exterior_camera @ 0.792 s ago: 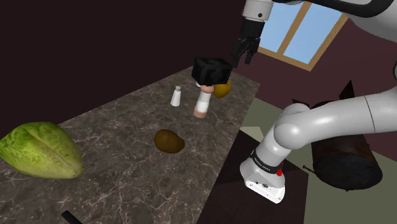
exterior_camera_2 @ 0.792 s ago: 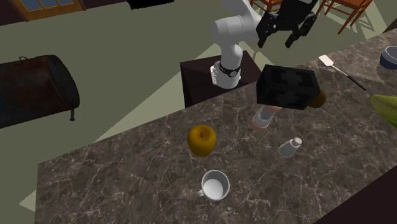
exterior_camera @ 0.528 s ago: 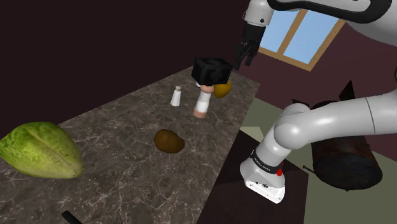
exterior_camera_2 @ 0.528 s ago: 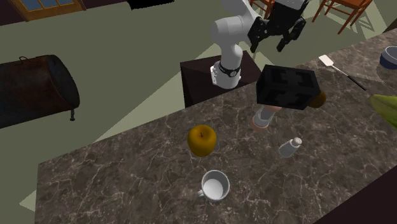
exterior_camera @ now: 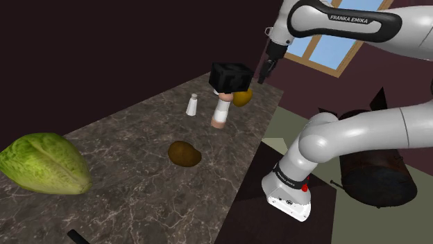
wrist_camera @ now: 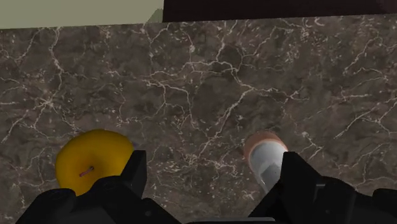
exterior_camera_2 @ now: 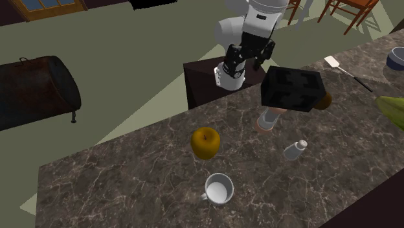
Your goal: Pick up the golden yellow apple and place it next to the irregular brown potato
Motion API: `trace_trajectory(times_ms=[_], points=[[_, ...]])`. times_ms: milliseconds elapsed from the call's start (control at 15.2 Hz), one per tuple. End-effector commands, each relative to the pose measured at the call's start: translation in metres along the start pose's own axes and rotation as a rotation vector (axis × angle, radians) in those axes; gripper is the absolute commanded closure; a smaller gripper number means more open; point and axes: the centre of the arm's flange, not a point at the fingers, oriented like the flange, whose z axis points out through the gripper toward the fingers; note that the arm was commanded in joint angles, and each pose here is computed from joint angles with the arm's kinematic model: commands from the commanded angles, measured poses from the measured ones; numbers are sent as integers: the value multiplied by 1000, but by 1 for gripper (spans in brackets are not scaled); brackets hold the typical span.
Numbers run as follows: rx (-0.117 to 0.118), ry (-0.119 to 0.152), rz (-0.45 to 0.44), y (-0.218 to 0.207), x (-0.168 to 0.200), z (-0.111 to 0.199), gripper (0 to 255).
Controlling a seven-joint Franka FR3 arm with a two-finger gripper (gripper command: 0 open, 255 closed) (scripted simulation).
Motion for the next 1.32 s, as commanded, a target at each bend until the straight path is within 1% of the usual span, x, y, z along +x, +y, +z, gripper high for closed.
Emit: trace_trajectory(times_ms=[0, 462, 924, 990, 1254], points=[[-7, 26, -58, 21, 3, 14, 0], [-24, 108, -245, 93, 21, 63, 0], [-40, 190, -432, 161, 56, 109, 0], [-41, 194, -440, 164, 58, 111, 0], [-41, 194, -440, 164, 62, 132, 0]])
